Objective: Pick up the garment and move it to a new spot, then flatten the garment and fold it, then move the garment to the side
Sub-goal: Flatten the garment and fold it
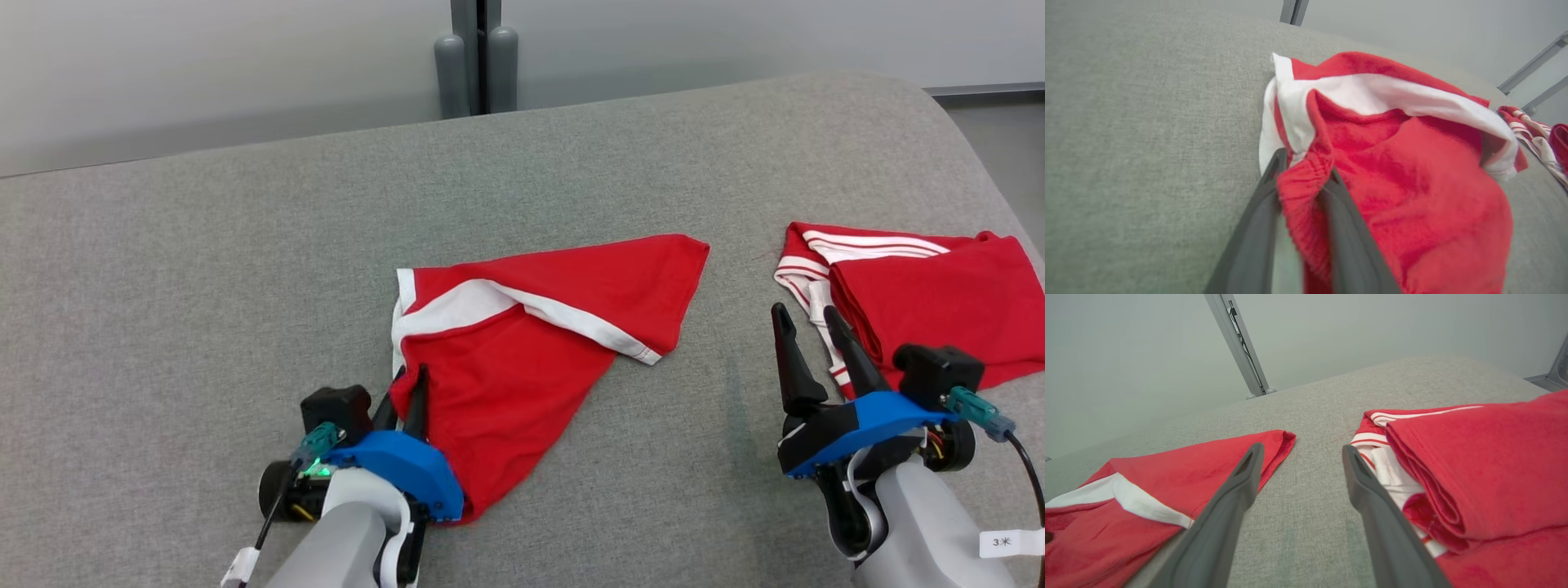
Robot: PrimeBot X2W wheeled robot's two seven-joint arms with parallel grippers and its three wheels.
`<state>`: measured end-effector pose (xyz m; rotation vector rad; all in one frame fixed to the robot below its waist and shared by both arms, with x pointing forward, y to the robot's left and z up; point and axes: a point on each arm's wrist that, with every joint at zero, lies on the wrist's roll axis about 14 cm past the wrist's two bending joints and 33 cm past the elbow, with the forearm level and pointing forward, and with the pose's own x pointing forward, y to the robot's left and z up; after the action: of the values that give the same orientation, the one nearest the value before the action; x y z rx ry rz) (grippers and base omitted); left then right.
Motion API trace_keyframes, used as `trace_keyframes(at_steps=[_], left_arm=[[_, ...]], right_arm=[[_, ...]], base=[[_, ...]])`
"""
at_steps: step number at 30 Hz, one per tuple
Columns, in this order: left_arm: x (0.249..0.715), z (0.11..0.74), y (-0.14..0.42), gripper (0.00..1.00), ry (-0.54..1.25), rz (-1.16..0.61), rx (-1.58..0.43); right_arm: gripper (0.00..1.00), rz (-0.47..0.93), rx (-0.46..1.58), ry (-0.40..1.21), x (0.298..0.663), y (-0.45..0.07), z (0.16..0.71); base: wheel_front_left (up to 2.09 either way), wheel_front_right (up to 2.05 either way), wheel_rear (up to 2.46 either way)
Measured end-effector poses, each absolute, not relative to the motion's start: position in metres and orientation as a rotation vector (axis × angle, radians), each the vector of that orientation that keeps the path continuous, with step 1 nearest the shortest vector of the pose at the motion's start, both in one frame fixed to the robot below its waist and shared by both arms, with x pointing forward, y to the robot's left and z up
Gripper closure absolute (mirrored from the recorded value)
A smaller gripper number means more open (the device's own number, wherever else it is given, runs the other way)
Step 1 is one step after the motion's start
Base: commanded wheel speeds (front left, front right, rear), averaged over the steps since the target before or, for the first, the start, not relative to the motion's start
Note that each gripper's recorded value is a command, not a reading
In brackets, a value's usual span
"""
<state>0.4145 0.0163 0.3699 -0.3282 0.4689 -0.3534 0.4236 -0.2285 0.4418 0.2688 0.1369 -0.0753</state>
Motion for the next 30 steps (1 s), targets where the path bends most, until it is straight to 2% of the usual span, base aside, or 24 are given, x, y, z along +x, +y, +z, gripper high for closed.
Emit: trace_keyframes(at_steps=[5, 10, 17, 19, 24, 25, 27, 28, 29, 30], left_arm=[[0.443, 0.406, 0.011, 1.00, 0.313, -0.404, -0.179], [0.475, 0.481, 0.007, 1.00, 0.018, -0.484, 0.058], [0.456, 0.542, -0.026, 1.00, -0.251, -0.647, 0.304], [0.444, 0.527, -0.025, 1.00, -0.223, -0.674, 0.342], [0.396, 0.444, -0.010, 1.00, 0.032, -0.696, 0.304], [0.388, 0.434, -0.008, 0.93, 0.071, -0.679, 0.279], [0.373, 0.417, -0.005, 0.57, 0.142, -0.651, 0.232], [0.367, 0.411, -0.003, 0.21, 0.171, -0.632, 0.207], [0.361, 0.406, 0.000, 0.00, 0.193, -0.620, 0.197], [0.357, 0.403, 0.001, 0.00, 0.209, -0.610, 0.184]], right_arm=[[0.00, -0.076, 0.279, 0.125, 0.425, -0.227, 0.445], [0.00, -0.081, 0.294, 0.104, 0.423, -0.226, 0.452], [0.00, -0.100, 0.318, 0.087, 0.412, -0.227, 0.457], [0.00, -0.101, 0.325, 0.098, 0.408, -0.225, 0.453], [0.00, -0.074, 0.335, 0.126, 0.408, -0.211, 0.444], [0.00, -0.064, 0.334, 0.131, 0.408, -0.208, 0.442], [0.00, -0.044, 0.331, 0.149, 0.409, -0.200, 0.438], [0.00, -0.033, 0.328, 0.156, 0.409, -0.197, 0.436], [0.00, -0.015, 0.322, 0.164, 0.410, -0.191, 0.434], [0.00, -0.001, 0.315, 0.171, 0.411, -0.187, 0.433]], base=[[0.00, 0.00, 0.00], [0.00, 0.00, 0.00], [0.00, 0.00, 0.00], [0.00, 0.00, 0.00], [0.00, 0.00, 0.00], [0.00, 0.00, 0.00], [0.00, 0.00, 0.00], [0.00, 0.00, 0.00], [0.00, 0.00, 0.00], [0.00, 0.00, 0.00]])
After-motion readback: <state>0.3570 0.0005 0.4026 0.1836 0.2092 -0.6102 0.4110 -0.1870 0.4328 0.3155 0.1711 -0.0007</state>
